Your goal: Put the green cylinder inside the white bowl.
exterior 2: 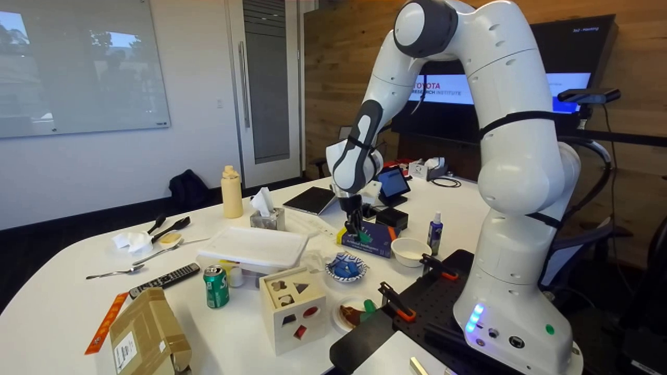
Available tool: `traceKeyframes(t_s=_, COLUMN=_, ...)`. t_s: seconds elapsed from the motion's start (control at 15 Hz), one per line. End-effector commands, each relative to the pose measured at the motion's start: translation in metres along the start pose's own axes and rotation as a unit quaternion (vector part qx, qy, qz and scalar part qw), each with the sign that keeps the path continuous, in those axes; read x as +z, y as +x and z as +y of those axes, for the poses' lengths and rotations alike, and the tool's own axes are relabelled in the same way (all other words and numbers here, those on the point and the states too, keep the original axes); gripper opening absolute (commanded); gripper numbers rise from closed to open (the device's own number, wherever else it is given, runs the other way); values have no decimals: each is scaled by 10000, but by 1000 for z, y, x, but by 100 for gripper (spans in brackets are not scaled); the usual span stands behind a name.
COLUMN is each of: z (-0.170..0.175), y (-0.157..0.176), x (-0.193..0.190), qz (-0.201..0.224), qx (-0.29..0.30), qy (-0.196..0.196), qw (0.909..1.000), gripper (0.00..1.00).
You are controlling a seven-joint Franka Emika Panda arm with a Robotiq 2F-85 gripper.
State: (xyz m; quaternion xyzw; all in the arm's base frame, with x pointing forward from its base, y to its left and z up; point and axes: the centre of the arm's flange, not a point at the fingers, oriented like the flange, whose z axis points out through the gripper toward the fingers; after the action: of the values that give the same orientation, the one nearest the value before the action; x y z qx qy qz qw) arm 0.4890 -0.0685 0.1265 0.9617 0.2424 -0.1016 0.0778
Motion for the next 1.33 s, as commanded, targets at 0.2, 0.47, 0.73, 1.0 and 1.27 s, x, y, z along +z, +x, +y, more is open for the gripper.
traceKeyframes(t_s=0.2, z=68, y=-91, x=30, qz=-199, qx=1285, qy=-437, qw=9906, gripper=9)
traceKeyframes(t_s=0.47, z=93, y=-108, x=64, qz=-230, qx=1728, qy=-353, qw=9841, gripper=9)
traceKeyframes(t_s=0.73, z=108, y=-121, x=94, qz=-227, qx=1937, qy=-299, qw=9803, gripper=9)
traceKeyframes(t_s=1.0, z=116, y=-131, x=104, qz=-170, qx=2090, qy=-210, qw=9775, gripper=59)
traceKeyframes(t_s=1.27, z=114, y=-132, x=98, qz=-141, qx=2149, qy=-194, qw=9763, gripper=80)
